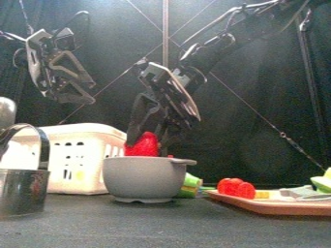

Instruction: Place apple in bowl

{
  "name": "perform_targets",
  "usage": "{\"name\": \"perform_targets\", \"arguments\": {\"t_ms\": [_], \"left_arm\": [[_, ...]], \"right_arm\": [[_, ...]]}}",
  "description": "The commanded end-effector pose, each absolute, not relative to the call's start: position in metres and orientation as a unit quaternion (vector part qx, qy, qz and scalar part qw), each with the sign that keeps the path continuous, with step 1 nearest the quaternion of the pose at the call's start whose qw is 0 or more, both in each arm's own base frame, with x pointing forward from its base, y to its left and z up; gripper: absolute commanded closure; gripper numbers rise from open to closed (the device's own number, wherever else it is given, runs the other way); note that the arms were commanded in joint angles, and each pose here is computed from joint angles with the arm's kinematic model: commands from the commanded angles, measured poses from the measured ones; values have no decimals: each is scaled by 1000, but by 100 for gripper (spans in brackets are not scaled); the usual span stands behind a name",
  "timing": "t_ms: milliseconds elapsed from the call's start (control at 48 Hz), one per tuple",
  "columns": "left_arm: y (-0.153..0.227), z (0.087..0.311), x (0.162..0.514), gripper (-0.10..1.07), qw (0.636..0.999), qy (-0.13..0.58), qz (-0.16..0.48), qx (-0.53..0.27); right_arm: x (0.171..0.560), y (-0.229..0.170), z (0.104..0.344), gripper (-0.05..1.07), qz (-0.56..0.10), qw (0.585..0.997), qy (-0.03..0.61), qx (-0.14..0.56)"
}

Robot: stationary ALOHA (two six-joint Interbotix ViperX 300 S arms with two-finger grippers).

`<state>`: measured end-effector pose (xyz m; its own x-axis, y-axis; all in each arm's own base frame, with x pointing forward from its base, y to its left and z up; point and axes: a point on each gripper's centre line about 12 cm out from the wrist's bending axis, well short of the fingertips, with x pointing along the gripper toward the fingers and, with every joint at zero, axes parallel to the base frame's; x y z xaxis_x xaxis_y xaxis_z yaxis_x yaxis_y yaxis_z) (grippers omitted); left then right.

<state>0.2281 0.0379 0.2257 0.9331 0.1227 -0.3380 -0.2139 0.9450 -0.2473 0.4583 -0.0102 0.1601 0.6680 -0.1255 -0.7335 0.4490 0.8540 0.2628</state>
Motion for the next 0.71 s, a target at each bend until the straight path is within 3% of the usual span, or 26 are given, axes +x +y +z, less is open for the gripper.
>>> {"name": "perform_targets", "arguments": {"t_ms": [0,229,688], "left_arm": [[38,230,230,10,974,154,85,-141],[38,230,230,10,974,155,85,-142],[39,230,230,10,974,155,86,-142]], "right_arm": [[463,-12,177,15,-157,896,352,219],[463,-12,180,0,-156,897,350,220],[460,-10,194,-1,-156,901,342,219]]}}
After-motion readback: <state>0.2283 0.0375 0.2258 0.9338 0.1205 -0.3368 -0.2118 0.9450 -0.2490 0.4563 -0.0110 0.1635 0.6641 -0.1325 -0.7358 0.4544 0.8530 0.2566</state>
